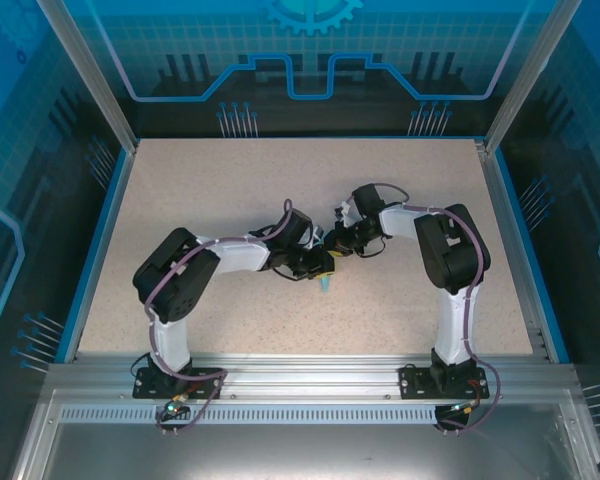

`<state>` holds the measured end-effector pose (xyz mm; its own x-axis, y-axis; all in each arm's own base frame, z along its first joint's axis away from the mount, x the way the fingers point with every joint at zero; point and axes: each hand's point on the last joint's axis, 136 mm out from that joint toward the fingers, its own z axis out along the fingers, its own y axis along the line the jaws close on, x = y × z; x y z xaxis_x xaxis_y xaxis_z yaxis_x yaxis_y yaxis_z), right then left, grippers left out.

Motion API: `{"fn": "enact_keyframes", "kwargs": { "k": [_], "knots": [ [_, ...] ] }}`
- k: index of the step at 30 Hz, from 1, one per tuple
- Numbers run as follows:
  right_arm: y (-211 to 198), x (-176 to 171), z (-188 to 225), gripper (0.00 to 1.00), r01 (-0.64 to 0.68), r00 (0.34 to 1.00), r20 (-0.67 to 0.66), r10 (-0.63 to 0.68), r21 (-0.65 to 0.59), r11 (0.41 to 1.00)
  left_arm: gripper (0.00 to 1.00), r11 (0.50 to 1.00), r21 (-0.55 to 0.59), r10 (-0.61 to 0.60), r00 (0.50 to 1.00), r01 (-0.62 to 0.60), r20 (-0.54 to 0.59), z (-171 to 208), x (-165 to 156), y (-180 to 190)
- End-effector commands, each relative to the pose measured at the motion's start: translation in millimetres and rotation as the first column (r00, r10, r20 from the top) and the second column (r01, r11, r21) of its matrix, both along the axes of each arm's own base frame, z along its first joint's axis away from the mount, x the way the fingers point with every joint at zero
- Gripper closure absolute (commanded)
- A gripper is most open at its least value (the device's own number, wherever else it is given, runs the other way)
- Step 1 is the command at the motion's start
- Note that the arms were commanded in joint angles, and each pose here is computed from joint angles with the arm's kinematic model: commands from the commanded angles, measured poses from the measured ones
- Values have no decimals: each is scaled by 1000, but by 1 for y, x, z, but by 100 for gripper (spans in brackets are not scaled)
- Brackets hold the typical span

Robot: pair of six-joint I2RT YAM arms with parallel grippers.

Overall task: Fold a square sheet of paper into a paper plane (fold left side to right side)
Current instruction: Fold the wing for the fifth time at the center of the table.

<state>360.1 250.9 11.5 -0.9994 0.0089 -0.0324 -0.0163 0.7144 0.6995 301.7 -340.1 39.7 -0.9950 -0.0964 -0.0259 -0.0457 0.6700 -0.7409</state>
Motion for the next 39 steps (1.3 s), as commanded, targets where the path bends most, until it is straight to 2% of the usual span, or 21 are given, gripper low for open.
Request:
{"fn": "enact_keyframes", "kwargs": {
  "k": [1,9,16,21,28,39],
  "knots": [
    [-19,-15,-34,88,23,995,-93,-34,-119,993,82,1000,20,13,999,-12,-45,-9,-1,0],
    [-11,-7,-17,88,16,998,-53,-20,-66,998,84,995,90,48,989,-35,-141,-43,-27,13],
    [-18,4,27,92,43,998,38,-43,-8,999,93,986,153,90,975,-59,-205,-66,-43,24],
    [-30,-13,44,96,46,998,52,-47,15,999,98,982,182,98,971,-59,-219,-71,-47,27],
    [-18,-57,32,97,27,999,-30,-25,70,997,100,977,206,109,970,-63,-219,-73,-48,30],
    [3,-60,15,97,8,998,-56,-5,61,998,100,973,221,106,971,-58,-213,-72,-49,30]
  ]
}}
